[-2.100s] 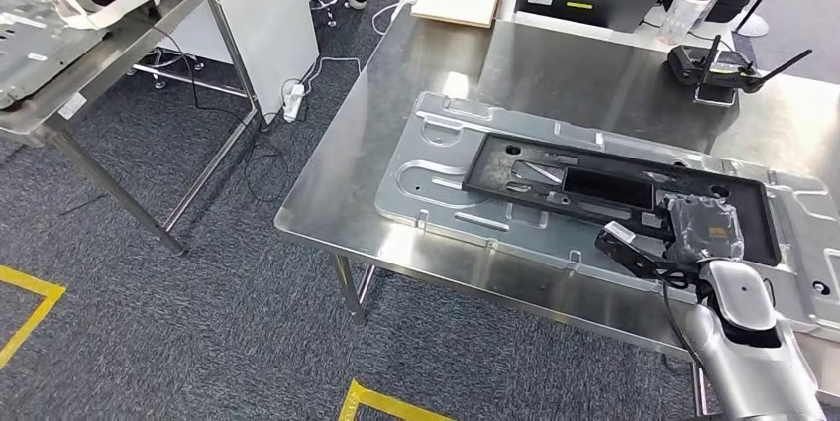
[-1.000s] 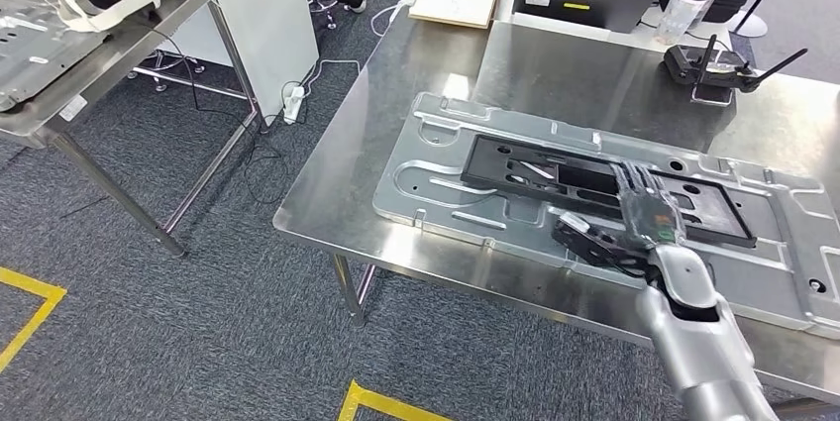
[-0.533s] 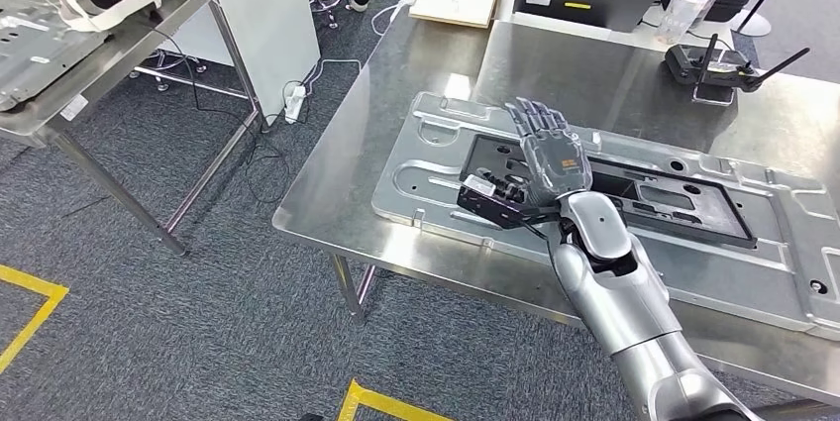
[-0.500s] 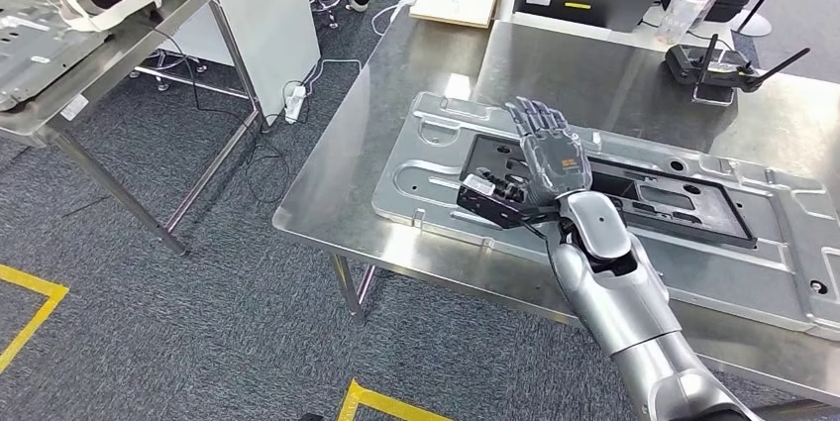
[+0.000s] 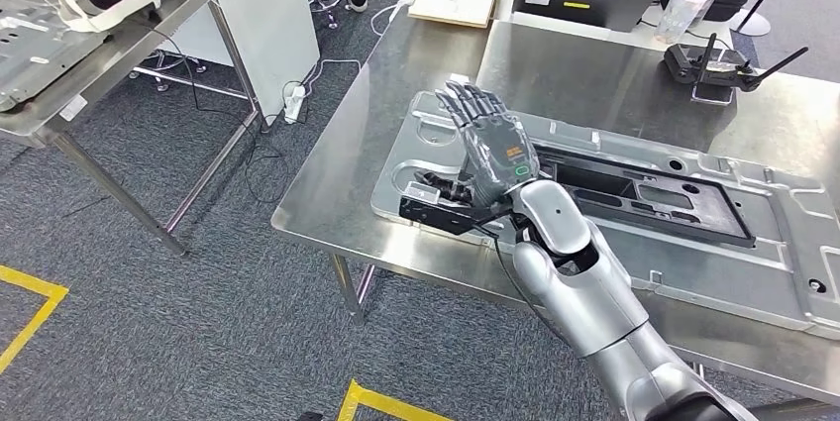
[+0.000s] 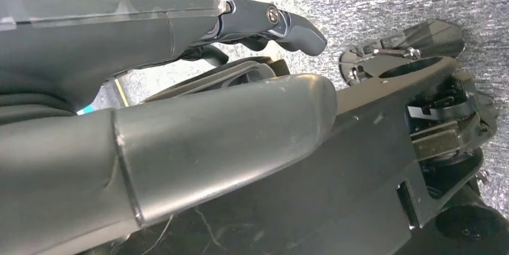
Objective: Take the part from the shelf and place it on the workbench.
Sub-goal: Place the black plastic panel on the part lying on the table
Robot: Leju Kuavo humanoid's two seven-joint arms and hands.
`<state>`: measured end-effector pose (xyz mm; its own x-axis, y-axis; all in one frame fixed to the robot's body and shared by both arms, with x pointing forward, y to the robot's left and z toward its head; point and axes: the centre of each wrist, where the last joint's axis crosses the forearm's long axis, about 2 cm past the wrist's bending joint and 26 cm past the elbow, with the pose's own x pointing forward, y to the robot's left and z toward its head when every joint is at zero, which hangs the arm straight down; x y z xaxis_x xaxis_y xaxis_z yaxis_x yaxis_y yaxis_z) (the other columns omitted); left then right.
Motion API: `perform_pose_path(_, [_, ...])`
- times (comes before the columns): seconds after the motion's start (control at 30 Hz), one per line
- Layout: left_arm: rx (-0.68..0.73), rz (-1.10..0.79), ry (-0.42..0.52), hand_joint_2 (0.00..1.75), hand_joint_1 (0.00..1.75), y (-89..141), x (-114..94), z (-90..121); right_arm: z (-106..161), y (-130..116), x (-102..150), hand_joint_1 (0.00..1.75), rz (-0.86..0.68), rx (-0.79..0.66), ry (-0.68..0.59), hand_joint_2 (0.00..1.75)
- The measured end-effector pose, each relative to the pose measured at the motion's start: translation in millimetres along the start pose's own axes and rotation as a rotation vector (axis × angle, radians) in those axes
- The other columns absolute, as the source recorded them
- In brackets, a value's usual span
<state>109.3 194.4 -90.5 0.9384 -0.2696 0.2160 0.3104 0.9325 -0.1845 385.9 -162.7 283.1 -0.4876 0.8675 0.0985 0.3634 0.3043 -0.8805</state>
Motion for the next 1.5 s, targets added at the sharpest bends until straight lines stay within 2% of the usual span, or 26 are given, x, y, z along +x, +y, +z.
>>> perform_pose_path(0.33, [0.001, -0.044, 0.000, 0.00, 0.00, -1, 2, 0, -10, -1, 44, 0.00, -0.026, 0.012, -0.123, 0.00])
perform_pose_path(0.57, [0.006, -0.059, 0.010, 0.00, 0.00, -2, 3, 0, -11, 0, 58, 0.00, -0.022, 0.026, -0.171, 0.00])
perform_pose_path(1.5, [0.024, -0.175, -0.001, 0.00, 0.00, -15, 12, 0, -4, 14, 68, 0.00, -0.011, 0.075, -0.189, 0.00])
